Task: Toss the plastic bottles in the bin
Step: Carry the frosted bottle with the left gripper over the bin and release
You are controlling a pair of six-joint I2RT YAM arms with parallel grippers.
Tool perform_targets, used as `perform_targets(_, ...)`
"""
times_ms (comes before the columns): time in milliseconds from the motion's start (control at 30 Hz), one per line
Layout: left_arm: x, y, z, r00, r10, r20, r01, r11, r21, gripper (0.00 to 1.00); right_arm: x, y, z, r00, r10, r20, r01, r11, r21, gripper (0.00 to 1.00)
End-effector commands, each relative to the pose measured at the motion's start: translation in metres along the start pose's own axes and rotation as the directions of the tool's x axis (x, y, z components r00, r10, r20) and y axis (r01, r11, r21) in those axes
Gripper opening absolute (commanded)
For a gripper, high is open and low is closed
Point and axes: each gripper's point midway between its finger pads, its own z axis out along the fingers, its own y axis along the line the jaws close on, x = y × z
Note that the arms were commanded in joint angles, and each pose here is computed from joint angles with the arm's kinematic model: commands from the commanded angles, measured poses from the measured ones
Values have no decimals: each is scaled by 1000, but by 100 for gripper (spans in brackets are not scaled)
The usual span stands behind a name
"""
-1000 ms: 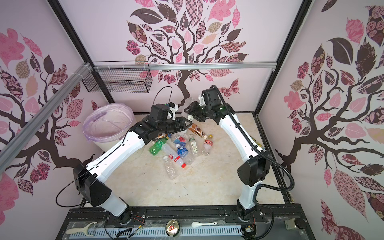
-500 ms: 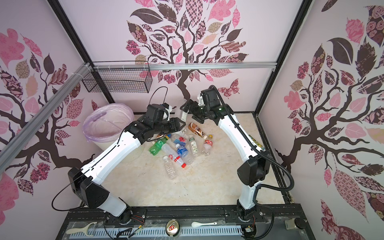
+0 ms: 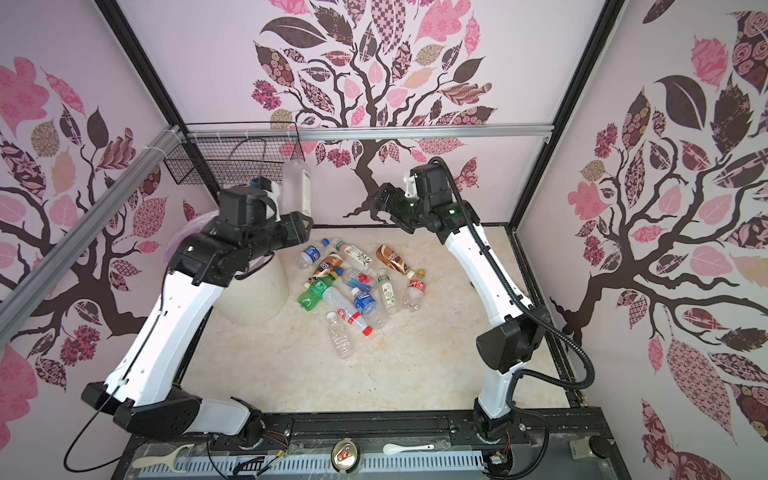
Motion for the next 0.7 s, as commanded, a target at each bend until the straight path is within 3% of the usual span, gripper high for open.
perform_targets(0,-47,46,-51,985,61,164,-29,982,-186,45,7,15,-17,1000,-23,-8,23,1000,-21,99)
perform_targets(133,-101,81,-102,927,148,344,-18,935,-354,46,19,22,-16,999,-37,-34,36,999,-30,100)
perform_targets(233,-132,86,-130,879,173,445,12,924,-383,45,28,21,-15,998,-35,-53,33,999,-28,100)
perform_targets(333,-139,87,-133,866,185,465,15,920,-393,45,31,20,-17,998,-34,-55,33,999,-23,99)
perform_targets(400,-127,99,-117,894,146,424,38,917,-397,46,31,18,-18,998,-35,-53,34,999,-17,100)
perform_targets(500,-81,138,-73,952,-18,306,142,910,-390,49,33,17,-19,998,-34,-54,33,999,-16,99)
perform_targets(567,-45,164,-51,968,-98,230,194,875,-444,52,33,18,-20,998,-34,-54,33,999,-18,99)
perform_targets(667,-25,162,-36,974,-149,172,208,891,-404,79,33,17,-24,998,-39,-46,39,999,-13,100)
